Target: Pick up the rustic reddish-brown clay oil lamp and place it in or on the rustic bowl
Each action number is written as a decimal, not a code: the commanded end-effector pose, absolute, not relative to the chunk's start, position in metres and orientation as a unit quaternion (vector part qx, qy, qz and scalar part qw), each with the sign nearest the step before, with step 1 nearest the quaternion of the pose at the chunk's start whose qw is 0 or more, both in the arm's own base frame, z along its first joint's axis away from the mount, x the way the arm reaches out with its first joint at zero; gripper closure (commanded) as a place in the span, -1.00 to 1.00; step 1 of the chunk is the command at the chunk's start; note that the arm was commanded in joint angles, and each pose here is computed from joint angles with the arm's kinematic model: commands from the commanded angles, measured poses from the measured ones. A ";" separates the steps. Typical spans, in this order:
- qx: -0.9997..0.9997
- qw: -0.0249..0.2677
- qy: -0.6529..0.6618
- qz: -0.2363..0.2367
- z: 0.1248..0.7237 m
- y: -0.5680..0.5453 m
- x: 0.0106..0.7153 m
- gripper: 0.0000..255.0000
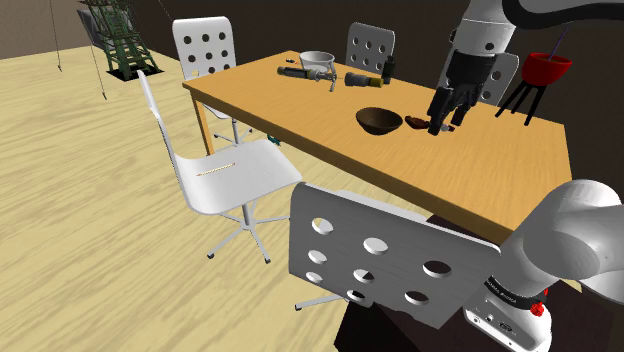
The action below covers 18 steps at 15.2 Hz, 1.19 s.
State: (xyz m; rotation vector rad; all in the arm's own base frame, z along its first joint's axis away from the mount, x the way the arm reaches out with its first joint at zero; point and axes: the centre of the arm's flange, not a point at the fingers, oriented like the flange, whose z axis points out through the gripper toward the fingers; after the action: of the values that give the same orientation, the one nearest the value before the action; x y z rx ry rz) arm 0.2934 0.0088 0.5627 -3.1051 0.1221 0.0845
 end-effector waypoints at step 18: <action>-1.000 0.014 0.017 0.019 0.478 -0.173 0.390 -1.00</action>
State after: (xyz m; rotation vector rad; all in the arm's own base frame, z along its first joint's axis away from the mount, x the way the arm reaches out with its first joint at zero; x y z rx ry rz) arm 0.3864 -0.1599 0.4835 -3.1116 0.0587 0.0594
